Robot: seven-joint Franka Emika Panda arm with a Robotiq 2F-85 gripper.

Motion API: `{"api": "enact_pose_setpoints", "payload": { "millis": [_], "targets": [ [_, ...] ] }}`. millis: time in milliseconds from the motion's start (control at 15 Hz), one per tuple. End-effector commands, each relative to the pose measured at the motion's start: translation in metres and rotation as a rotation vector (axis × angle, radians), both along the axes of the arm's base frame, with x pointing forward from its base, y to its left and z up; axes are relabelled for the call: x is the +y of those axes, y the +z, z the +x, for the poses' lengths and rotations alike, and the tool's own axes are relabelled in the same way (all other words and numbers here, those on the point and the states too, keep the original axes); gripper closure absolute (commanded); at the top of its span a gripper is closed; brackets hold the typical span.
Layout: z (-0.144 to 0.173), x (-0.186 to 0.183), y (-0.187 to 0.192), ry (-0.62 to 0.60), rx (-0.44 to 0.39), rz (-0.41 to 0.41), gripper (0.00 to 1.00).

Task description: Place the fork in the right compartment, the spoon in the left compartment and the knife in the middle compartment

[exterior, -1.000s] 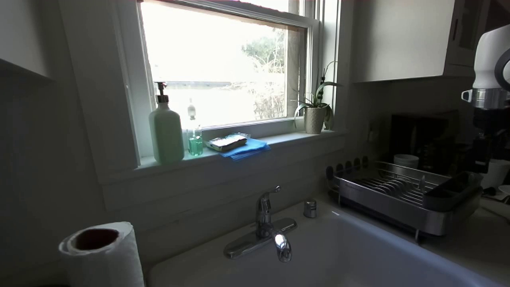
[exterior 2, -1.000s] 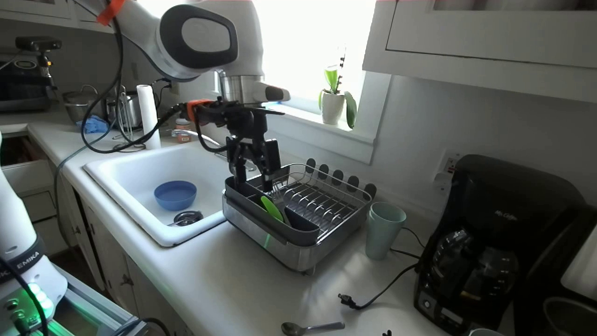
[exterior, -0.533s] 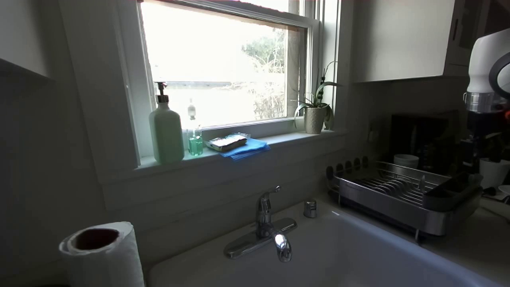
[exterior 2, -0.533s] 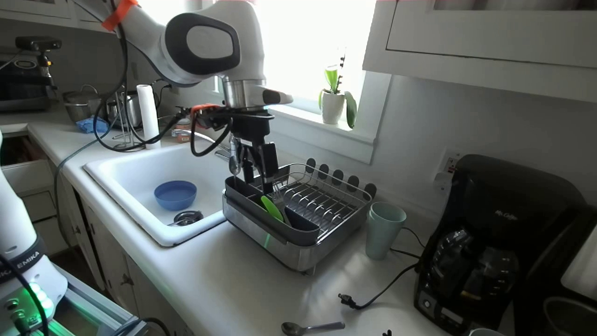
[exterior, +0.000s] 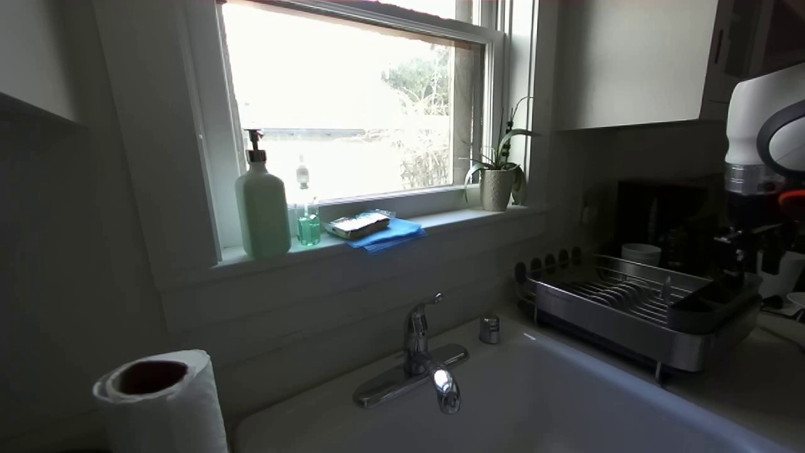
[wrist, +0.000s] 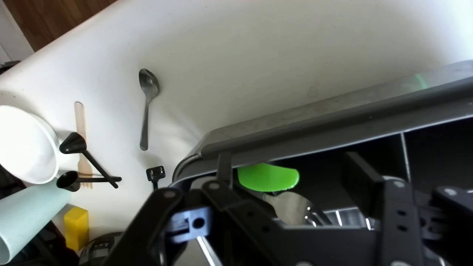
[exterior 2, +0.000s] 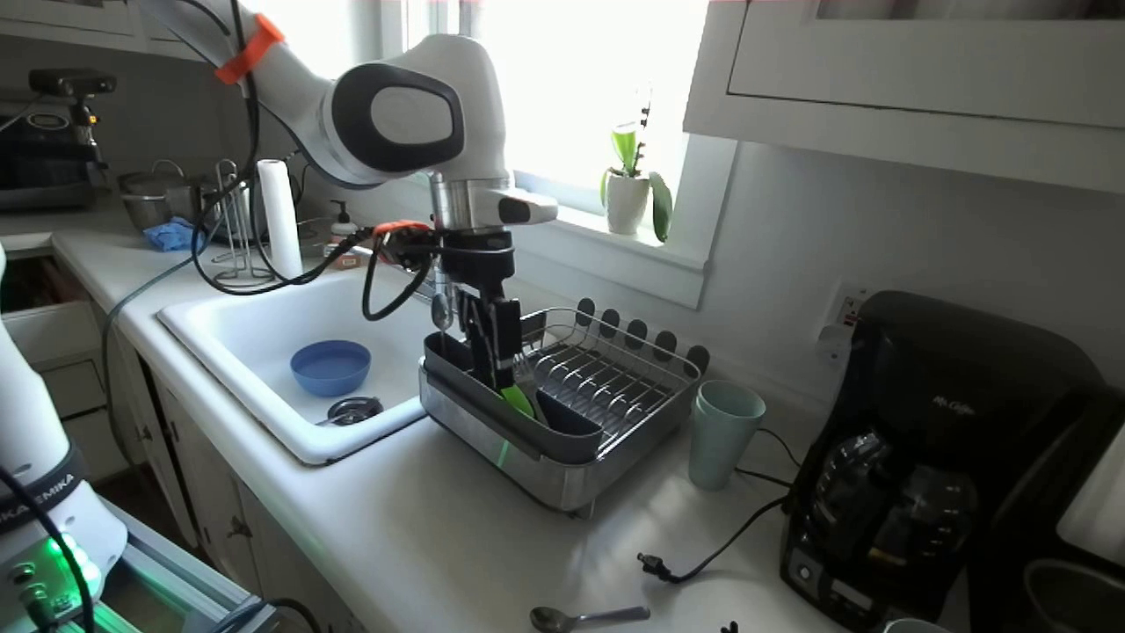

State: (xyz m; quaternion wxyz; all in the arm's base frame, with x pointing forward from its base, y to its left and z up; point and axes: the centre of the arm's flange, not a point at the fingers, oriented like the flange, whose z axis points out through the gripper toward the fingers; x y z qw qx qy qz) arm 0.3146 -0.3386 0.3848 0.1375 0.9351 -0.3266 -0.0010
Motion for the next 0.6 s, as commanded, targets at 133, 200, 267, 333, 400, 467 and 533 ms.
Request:
{"api": "enact_pose_setpoints", "payload": {
  "millis": [133,200,267,333,400,467,533],
  "targets": [
    [-0.001,-0.010,-0.004,-0.028,-0.004,-0.037,0.67],
    [-0.001,-0.012,-0.003,-0.029,-0.006,-0.040,0.75],
    [-0.001,-0.013,-0.003,-0.031,-0.008,-0.042,0.81],
    [-0.002,-0.015,-0.002,-0.032,-0.009,-0.044,0.89],
    [-0.002,-0.016,-0.001,-0.032,-0.011,-0.046,0.95],
    [-0.003,-0.017,0.000,-0.033,-0.010,-0.049,1.00],
    [-0.003,-0.018,0.001,-0.034,-0.009,-0.051,1.00]
  ]
}}
